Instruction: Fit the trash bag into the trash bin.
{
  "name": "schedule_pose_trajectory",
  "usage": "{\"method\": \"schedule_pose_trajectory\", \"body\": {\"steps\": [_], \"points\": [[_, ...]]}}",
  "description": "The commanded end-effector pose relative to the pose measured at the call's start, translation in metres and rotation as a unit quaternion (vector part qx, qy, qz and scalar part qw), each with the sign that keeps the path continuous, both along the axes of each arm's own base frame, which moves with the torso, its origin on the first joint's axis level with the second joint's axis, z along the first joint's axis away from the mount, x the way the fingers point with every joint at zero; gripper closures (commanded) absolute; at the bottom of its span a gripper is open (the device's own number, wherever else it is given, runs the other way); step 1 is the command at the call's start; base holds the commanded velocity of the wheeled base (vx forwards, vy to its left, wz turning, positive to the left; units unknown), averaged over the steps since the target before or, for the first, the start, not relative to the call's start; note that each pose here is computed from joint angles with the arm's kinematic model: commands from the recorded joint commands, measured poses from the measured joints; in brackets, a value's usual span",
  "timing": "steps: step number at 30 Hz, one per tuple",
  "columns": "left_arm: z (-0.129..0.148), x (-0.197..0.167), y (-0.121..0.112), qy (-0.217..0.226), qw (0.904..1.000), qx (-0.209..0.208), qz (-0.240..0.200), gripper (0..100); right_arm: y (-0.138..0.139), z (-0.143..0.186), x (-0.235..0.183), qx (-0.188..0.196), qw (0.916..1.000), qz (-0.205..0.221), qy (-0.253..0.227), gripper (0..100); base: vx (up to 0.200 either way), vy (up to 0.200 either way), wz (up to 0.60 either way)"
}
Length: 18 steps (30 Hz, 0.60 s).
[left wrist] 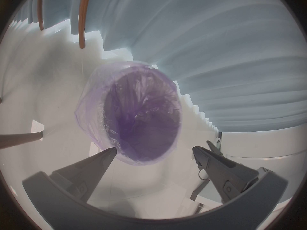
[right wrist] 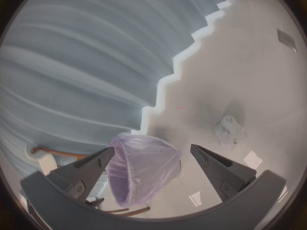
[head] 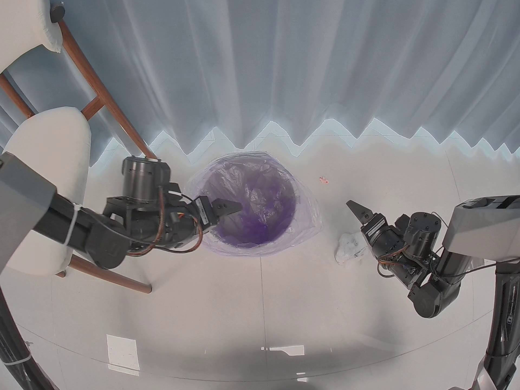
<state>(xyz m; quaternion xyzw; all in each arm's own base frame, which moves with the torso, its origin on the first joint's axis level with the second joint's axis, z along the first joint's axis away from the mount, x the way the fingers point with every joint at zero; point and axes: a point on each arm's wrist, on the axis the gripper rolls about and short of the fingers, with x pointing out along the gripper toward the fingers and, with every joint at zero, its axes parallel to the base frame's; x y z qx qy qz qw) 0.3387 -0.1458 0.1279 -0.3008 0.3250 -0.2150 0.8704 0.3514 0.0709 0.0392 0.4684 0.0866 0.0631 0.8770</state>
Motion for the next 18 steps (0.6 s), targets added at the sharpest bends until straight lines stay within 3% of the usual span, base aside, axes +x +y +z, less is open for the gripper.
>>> {"method": "schedule_pose_trajectory", "body": {"steps": [1, 8, 10, 18], "points": [[-0.037, 0.014, -0.022, 0.052, 0.9981, 0.034, 0.001, 0, -0.012, -0.035, 0.015, 0.025, 0.9989, -0.024, 0.032, 0, 0.000, 0.000, 0.00], [-0.031, 0.023, -0.027, 0.093, 0.9944, 0.051, 0.005, 0, -0.015, -0.048, 0.030, 0.066, 0.9965, -0.041, 0.033, 0, 0.000, 0.000, 0.00], [-0.030, 0.032, -0.030, 0.087, 0.9948, 0.052, 0.013, 0, -0.016, -0.049, 0.031, 0.078, 0.9952, -0.048, 0.035, 0, 0.000, 0.000, 0.00], [-0.039, 0.047, -0.040, 0.098, 0.9940, 0.041, 0.024, 0, -0.016, -0.051, 0.034, 0.084, 0.9946, -0.050, 0.034, 0, 0.000, 0.000, 0.00]]}}
